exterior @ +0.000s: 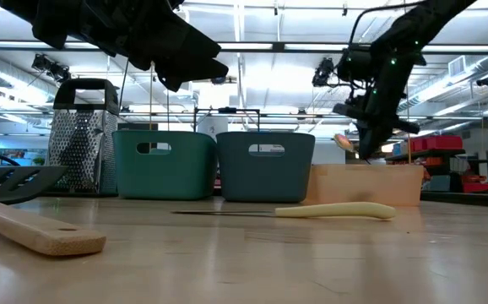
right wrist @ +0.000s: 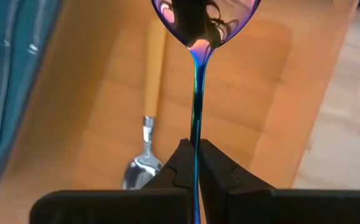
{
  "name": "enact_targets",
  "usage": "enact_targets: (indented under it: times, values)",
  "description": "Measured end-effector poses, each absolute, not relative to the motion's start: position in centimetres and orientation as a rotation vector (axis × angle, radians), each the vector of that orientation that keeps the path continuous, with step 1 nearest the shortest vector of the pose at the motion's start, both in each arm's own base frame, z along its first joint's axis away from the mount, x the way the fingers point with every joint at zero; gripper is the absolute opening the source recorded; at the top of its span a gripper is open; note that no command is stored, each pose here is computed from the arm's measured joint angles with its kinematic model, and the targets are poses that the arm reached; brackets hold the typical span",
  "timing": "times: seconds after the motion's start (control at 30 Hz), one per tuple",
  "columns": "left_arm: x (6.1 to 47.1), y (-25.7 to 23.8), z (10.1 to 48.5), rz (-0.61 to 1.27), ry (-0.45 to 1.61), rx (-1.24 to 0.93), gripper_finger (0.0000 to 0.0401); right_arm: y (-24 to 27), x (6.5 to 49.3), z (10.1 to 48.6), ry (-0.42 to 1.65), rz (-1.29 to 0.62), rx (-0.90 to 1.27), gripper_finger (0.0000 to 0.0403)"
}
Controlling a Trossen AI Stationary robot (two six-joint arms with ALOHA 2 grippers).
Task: Pick & Place Kitchen Items
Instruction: Put the blue spoon into the orange bin
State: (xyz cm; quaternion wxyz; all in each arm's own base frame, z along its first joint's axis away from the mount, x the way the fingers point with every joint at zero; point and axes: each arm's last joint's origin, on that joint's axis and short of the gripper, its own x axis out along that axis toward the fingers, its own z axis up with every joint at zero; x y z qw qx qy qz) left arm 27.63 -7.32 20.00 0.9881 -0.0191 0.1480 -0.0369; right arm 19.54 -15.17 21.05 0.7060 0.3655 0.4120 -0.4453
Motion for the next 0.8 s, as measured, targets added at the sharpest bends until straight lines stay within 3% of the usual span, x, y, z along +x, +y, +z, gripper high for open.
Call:
enact_targets:
  times: [0.6,0.8]
  values:
    - [27.6,-7.3,20.0,-0.074,0.297,-0.039,0.0210,-14.8,18.9,18.5,0.892,-0.956,0.873,0.0014]
    - [27.6,-7.3,20.0,-0.074,0.297,-0.039,0.0211,-15.0,19.2,18.7,0.864,-0.941,0.852,0.0039]
